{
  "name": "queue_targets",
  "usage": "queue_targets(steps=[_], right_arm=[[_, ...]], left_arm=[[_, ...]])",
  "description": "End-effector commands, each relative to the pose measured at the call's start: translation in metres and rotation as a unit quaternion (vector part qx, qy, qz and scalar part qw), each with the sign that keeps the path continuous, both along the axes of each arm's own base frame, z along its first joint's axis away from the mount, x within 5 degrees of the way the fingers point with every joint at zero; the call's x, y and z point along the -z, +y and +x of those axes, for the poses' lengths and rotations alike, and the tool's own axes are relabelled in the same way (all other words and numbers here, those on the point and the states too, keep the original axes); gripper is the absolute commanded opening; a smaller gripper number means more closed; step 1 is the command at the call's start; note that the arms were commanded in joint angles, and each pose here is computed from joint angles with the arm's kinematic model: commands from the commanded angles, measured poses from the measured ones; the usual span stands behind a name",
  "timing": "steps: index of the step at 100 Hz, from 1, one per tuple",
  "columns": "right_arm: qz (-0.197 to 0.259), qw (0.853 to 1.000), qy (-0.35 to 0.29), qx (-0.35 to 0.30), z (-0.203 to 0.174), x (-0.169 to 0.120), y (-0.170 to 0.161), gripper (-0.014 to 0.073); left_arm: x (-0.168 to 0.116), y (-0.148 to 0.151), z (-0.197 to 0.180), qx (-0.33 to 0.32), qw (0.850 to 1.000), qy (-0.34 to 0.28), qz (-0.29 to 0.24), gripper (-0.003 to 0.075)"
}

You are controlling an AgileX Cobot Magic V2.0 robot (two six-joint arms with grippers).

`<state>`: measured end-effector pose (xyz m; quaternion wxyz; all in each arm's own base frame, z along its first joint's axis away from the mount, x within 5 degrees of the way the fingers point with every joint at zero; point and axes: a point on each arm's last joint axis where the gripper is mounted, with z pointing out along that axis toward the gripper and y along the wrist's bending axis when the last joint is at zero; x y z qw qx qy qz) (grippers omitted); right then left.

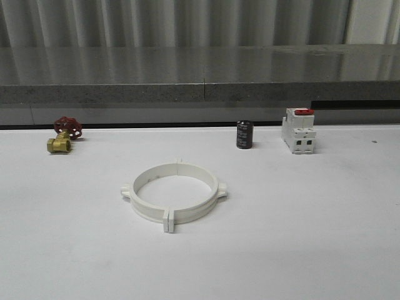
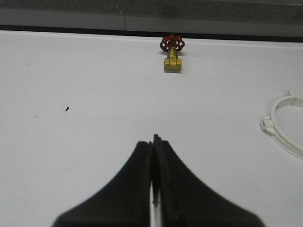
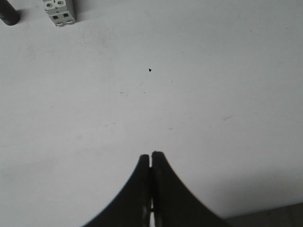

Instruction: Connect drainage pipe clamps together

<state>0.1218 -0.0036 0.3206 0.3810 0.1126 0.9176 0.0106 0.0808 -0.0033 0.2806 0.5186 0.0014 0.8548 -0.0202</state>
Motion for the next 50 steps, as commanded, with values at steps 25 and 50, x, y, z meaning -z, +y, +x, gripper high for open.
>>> queue_targets(steps=[25, 50], right_arm=[[-0.040, 0.998, -0.058, -0.006, 0.004, -0.012, -0.004, -0.0066], [-0.043, 0.962, -0.267, -0.043, -0.018, 0.001, 0.001, -0.0066]], left_arm=[[-0.014, 0.000, 0.003, -0.004, 0.999, -0.045, -0.009, -0.0021], [-0.014, 0.000, 0.003, -0.004, 0.999, -0.045, -0.009, -0.0021]])
